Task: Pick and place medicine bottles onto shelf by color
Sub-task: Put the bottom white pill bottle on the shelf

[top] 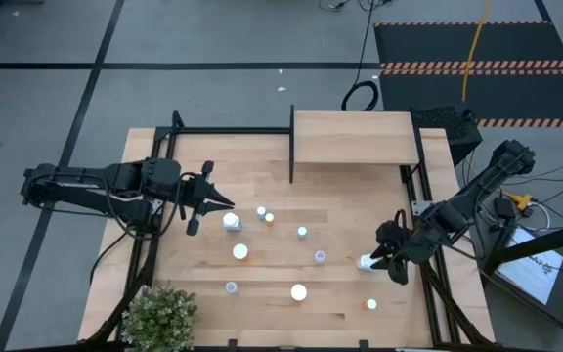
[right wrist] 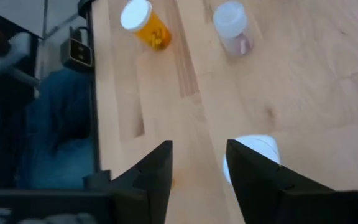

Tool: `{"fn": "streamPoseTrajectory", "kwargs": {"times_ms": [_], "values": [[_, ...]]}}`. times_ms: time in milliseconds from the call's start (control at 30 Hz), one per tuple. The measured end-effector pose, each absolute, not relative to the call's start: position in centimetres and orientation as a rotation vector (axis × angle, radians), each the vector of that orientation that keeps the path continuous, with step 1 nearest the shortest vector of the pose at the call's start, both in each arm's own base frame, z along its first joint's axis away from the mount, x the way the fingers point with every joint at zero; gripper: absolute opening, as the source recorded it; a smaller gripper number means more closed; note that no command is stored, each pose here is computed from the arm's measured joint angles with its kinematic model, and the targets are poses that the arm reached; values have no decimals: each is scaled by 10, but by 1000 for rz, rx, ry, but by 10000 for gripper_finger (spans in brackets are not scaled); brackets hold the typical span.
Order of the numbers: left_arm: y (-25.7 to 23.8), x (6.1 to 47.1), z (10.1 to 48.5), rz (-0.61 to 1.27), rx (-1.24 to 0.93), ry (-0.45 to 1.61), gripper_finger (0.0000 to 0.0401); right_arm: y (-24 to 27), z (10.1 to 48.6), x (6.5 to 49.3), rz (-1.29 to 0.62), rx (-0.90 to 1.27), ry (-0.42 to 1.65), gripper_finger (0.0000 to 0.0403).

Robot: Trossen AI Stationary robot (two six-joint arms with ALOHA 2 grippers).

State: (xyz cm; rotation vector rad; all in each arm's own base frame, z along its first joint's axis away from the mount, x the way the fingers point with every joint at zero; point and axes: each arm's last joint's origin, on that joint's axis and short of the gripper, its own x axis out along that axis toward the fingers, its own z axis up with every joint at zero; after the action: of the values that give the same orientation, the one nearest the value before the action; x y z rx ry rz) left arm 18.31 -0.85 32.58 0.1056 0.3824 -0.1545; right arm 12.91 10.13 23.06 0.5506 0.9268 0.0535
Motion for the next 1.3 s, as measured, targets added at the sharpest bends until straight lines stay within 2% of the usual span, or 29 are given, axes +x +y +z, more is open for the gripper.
{"fn": "streamPoseTrajectory", "kwargs": {"times_ms": [367,500,1300], "values": [[-9,183,326,-155,107,382,37,97,222,126,-5,440,988,247],[-8,183,326,-154,111,382,37,101,216,130,-4,371,1019,270],[-7,185,330,-123,172,333,37,104,182,158,-52,288,1206,274]]}}
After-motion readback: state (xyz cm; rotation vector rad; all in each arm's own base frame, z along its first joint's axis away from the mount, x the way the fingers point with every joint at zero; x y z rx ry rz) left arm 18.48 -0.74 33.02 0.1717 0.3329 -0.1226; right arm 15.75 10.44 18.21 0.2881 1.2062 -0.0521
